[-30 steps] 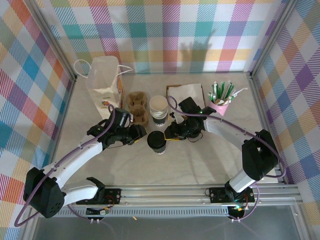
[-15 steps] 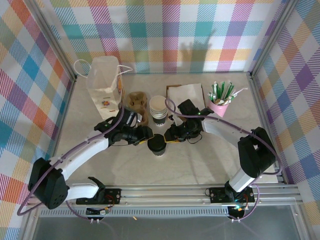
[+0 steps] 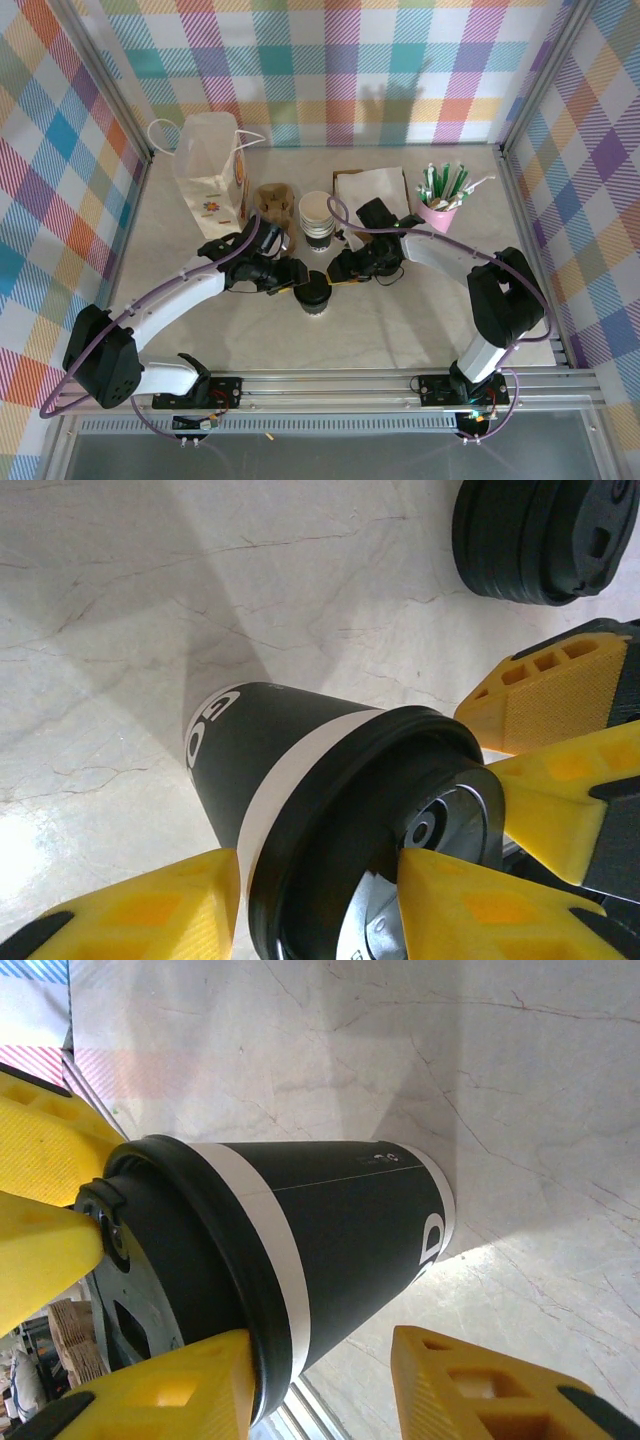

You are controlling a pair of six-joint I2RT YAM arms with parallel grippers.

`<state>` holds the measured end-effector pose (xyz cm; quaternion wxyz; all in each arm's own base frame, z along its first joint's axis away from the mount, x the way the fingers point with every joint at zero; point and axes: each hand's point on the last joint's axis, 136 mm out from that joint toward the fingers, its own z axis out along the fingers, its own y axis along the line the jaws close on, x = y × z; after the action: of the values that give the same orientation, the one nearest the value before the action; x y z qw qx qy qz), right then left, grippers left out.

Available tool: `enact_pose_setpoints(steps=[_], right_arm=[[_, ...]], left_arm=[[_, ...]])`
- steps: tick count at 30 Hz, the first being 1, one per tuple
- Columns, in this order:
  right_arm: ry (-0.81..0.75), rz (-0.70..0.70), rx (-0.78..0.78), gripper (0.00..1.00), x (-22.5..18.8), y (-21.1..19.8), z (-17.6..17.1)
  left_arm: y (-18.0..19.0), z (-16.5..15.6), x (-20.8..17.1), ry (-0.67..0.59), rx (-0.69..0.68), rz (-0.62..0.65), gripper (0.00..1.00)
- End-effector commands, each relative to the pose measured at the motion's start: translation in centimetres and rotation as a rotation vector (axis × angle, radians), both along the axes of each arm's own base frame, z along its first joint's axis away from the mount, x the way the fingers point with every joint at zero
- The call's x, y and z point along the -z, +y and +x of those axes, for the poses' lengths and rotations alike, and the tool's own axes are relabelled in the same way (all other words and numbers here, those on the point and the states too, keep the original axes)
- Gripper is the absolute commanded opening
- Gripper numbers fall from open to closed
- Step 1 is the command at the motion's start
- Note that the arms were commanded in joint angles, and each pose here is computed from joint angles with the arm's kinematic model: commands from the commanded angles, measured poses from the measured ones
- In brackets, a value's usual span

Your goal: Pack the takeout coffee

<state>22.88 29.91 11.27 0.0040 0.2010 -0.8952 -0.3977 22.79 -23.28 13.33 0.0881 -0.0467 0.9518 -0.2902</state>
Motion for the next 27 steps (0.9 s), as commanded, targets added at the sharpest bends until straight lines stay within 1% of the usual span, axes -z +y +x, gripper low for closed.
enact_pose_setpoints(steps=[1,6,15,23,27], right_arm=[[-0.041,0.041,-0.012,0.42,-1.8,0.5,0.6],[-0.060,0.040,0.000,0.47,-2.4,0.4,0.7],[-0.074,0.037,0.014,0.47,-2.8,0.2,0.8],[-0.098,0.044,0.054,0.47,-4.5,-0.4,0.4],[-0.076,0.058,0.068,0.44,-4.1,-0.5,-0.1]], left_arm=[[1.4,-1.0,0.9,0.026,-0.021,0.071,0.45],[1.8,-1.0,0.6,0.017,-0.073,0.079,0.44],[2.1,-1.4,0.5,0.011,-0.109,0.097,0.44],[2.1,-0.4,-1.9,-0.046,-0.172,0.054,0.44],[2.6,-0.4,-2.5,-0.069,-0.186,0.061,0.45]])
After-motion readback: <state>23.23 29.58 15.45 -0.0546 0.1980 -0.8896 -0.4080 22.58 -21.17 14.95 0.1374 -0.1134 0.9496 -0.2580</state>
